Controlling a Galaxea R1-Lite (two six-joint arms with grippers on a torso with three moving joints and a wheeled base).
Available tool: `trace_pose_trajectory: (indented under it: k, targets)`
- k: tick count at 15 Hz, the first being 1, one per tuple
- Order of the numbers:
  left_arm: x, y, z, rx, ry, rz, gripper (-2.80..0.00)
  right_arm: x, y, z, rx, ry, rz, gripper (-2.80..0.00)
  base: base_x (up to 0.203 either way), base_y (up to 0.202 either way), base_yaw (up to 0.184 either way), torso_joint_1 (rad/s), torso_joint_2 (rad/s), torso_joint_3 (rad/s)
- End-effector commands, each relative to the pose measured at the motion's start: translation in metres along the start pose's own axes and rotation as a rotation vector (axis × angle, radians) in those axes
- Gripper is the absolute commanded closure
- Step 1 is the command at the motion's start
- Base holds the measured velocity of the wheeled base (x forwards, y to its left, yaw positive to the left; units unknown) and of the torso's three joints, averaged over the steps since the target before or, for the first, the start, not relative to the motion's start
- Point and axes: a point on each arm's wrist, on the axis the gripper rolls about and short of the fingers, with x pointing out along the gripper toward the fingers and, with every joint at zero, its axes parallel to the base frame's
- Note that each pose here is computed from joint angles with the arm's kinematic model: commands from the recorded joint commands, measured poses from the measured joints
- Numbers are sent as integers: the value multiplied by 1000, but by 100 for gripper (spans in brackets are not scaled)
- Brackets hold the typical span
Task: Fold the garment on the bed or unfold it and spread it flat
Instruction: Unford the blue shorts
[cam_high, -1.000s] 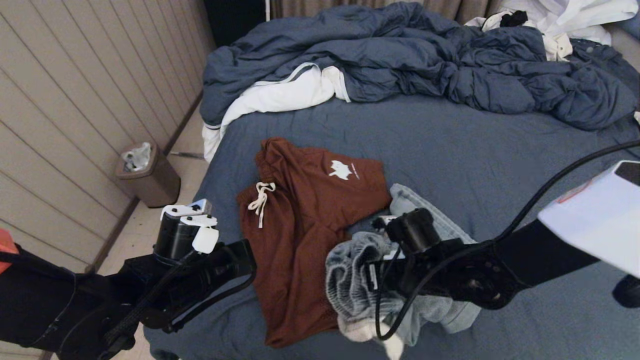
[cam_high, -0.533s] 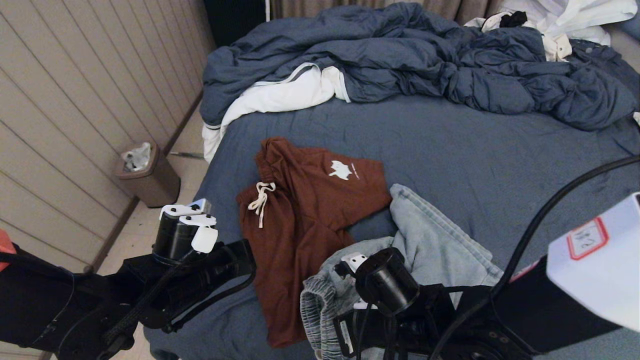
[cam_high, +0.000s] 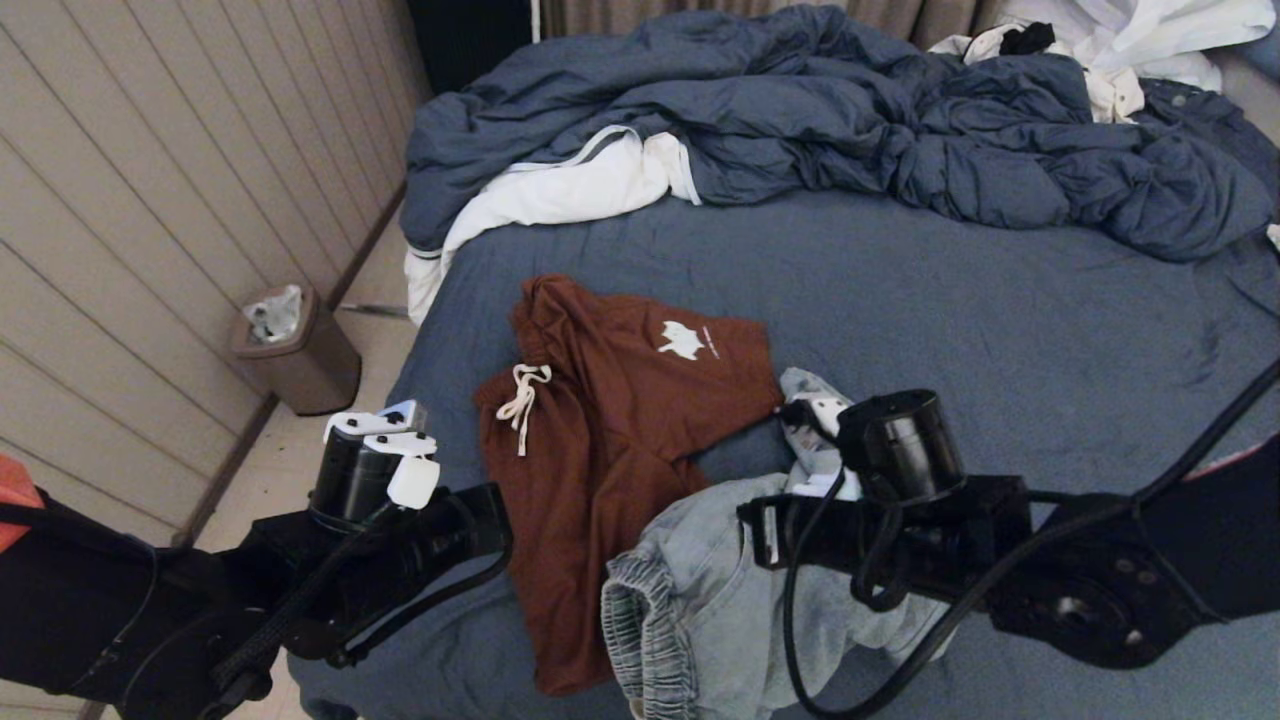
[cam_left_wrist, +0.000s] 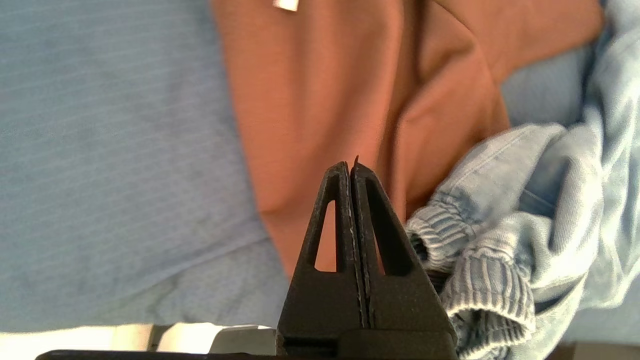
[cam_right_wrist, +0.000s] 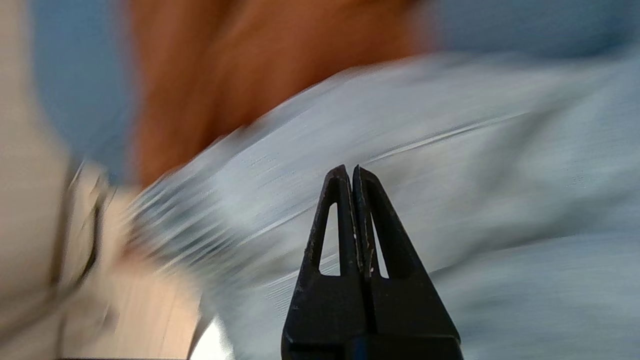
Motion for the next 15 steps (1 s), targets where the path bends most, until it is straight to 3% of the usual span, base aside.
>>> trace_pose_trajectory:
  k: [1,4,6,7,9,11,15]
  targets:
    - [1,-8,-3,22,5,-22,0,-7,-46,23,68,-80,-122,0,0,0,0,0,0,0]
    - [-8,-43,-29,104,38,-85,0,-5,-101,37,128,-114,-266,0,0,0,0,0,0,0]
    - [-2,-55,-54,174,74,-79,0,1,-122,41,151,-118,-315,0,0,0,0,0,0,0]
    - [-5,-63,-61,199,81,-101,-280,3,-128,40,157,-114,-330,0,0,0,0,0,0,0]
    - [-13,-78,-75,235,104,-155,-280,7,-137,39,159,-106,-349,0,0,0,0,0,0,0]
    - [-1,-79,-89,260,125,-128,-280,7,-139,39,160,-107,-353,0,0,0,0,0,0,0]
    - [18,-84,-99,279,64,-79,-280,8,-139,38,157,-103,-352,0,0,0,0,0,0,0]
